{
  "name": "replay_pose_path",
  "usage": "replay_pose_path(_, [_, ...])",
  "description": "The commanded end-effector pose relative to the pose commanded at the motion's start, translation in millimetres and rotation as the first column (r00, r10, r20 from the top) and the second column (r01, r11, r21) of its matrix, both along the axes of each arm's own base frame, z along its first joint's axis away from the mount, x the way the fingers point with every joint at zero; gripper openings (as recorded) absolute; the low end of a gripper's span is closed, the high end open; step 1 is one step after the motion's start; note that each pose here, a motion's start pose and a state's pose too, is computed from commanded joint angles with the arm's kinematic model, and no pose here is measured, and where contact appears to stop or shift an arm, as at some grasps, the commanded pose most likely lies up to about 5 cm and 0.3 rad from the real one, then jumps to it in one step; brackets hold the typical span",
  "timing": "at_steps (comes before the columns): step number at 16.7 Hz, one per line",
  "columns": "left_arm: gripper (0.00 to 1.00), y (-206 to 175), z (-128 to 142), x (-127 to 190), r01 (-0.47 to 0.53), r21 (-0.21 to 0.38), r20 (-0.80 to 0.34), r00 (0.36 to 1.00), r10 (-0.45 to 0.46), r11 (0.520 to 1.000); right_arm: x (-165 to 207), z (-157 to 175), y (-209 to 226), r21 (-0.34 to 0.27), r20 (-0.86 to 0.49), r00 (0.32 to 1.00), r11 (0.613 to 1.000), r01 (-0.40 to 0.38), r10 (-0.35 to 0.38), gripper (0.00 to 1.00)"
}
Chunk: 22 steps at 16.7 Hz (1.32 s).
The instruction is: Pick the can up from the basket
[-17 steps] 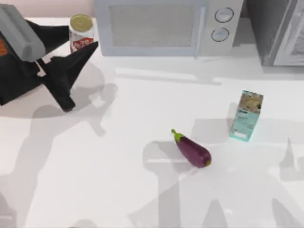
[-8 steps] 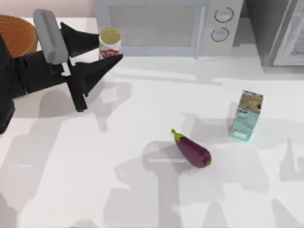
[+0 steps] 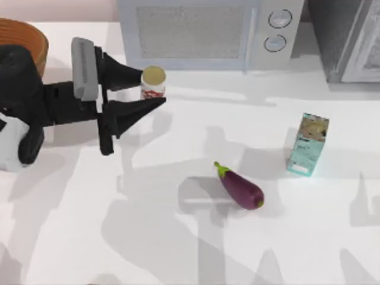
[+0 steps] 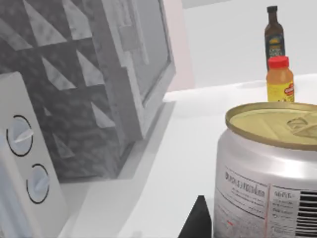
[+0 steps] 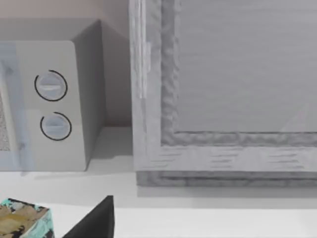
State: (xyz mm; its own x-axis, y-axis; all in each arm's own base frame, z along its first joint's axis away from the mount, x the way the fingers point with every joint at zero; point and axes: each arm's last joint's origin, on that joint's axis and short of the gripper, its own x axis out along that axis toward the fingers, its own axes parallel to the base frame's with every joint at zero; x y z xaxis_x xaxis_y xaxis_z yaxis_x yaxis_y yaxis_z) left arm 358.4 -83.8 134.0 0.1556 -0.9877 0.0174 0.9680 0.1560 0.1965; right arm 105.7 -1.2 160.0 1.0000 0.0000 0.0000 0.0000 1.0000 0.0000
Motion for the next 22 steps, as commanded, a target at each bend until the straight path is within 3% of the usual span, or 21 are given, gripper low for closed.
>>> replay_pose_path(6, [0.0,2.7,-61.6,14.3,0.122,0.001,-0.072,0.99,-0.122,0.992,0.0,0.0,0.0,0.0,0.0,1.0,1.0,0.0,0.0,1.0])
replay_pose_path(11, [0.0,11.1,-109.6,12.9,0.171,-0.011,-0.179,0.969,-0.17,0.985,0.0,0.0,0.0,0.0,0.0,1.0,1.0,0.0,0.0,1.0])
replay_pose_path(19, [0.0,12.7,-116.0,12.1,0.176,-0.014,-0.197,0.965,-0.175,0.984,0.0,0.0,0.0,0.0,0.0,1.0,1.0,0.0,0.0,1.0])
replay_pose_path(22, [0.23,12.7,-116.0,12.1,0.176,-0.014,-0.197,0.965,-0.175,0.984,0.0,0.0,0.0,0.0,0.0,1.0,1.0,0.0,0.0,1.0])
